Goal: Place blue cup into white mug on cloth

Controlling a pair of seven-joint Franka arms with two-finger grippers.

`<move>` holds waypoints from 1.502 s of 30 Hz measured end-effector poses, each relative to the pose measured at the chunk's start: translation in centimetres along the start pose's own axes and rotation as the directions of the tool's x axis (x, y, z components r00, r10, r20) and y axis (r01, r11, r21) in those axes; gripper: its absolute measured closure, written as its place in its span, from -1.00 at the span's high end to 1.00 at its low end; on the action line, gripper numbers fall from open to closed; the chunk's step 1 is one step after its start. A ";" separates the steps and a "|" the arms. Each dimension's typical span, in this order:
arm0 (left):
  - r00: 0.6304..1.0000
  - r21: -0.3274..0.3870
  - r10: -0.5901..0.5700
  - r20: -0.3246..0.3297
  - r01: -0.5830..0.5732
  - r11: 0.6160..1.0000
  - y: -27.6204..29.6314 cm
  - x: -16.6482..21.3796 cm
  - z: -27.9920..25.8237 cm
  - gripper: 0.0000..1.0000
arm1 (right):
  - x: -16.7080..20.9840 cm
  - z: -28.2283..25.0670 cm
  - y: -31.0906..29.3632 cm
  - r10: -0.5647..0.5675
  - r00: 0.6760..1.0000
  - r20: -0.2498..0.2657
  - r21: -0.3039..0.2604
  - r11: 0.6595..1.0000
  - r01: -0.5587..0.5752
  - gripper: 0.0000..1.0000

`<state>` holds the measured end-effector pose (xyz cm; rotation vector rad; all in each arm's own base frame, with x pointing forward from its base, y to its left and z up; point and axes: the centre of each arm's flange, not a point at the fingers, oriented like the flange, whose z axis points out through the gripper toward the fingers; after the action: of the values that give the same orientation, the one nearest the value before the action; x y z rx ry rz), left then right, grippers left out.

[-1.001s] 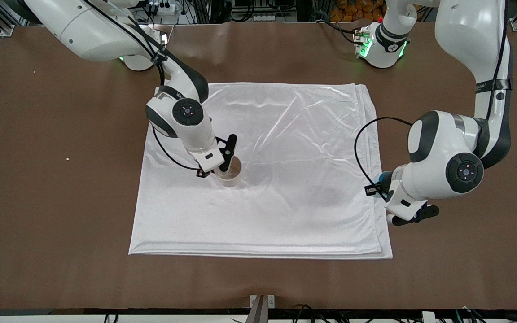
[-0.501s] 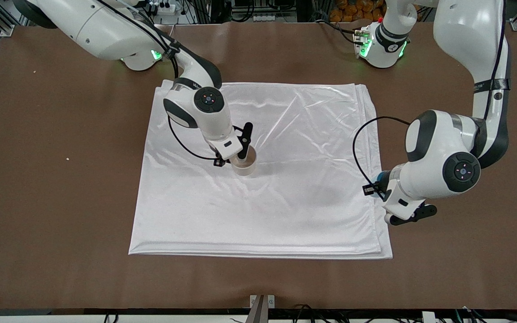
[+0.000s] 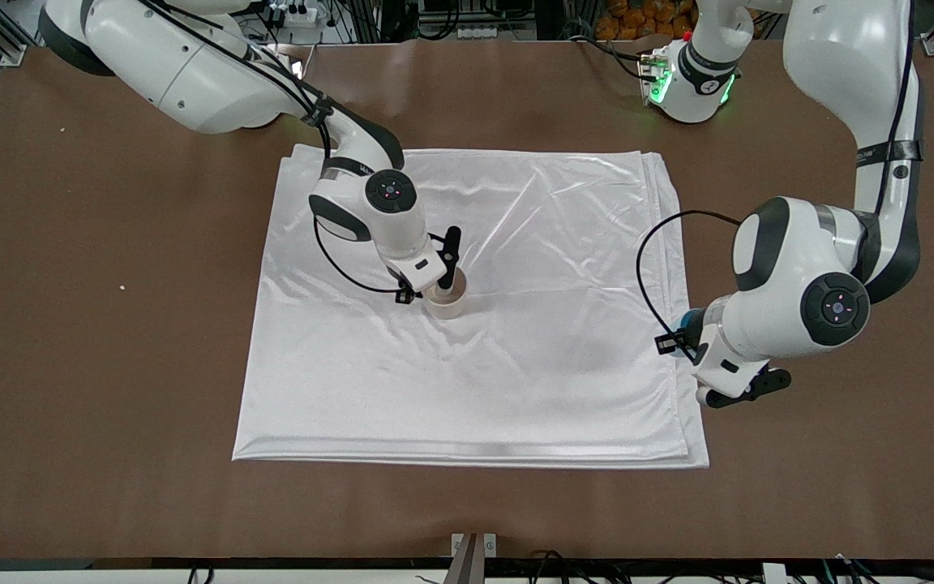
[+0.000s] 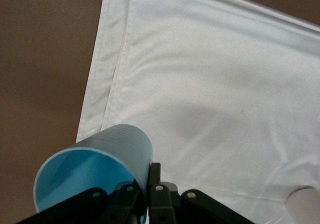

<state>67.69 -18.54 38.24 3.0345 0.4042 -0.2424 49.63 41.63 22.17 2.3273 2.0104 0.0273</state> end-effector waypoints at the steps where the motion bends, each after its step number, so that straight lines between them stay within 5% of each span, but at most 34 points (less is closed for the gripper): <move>1: 1.000 0.000 0.001 0.000 -0.001 1.000 0.1 0.0 0.0 -0.91 | 0.1 0.1 -0.1 -0.002 1.000 -0.001 -0.004 1.000 0.002 -0.62; 7: 1.000 0.002 0.009 0.000 -0.009 1.000 0.7 -0.4 0.1 -0.91 | 0.5 0.4 -0.6 -0.003 1.000 0.001 -0.025 1.000 0.003 -0.44; 22: 1.000 0.011 -0.012 0.002 0.012 1.000 4.5 -2.8 0.6 -0.91 | 1.1 0.2 -0.8 -0.002 1.000 -0.015 -0.029 1.000 0.002 0.98; 33: 0.999 0.019 -0.038 -0.006 0.038 0.999 9.7 -6.8 0.8 -0.91 | 1.0 -2.4 -1.0 0.001 1.000 0.031 -0.013 1.000 -0.001 1.00; 45: 0.997 0.021 -0.074 -0.021 0.075 0.997 15.2 -12.2 0.4 -0.91 | 0.7 -8.2 -0.1 0.044 0.998 0.043 -0.083 0.996 -0.041 1.00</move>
<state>60.01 -36.28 40.60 3.0487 0.5201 -0.2223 49.16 42.70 30.28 2.2994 1.9021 0.0579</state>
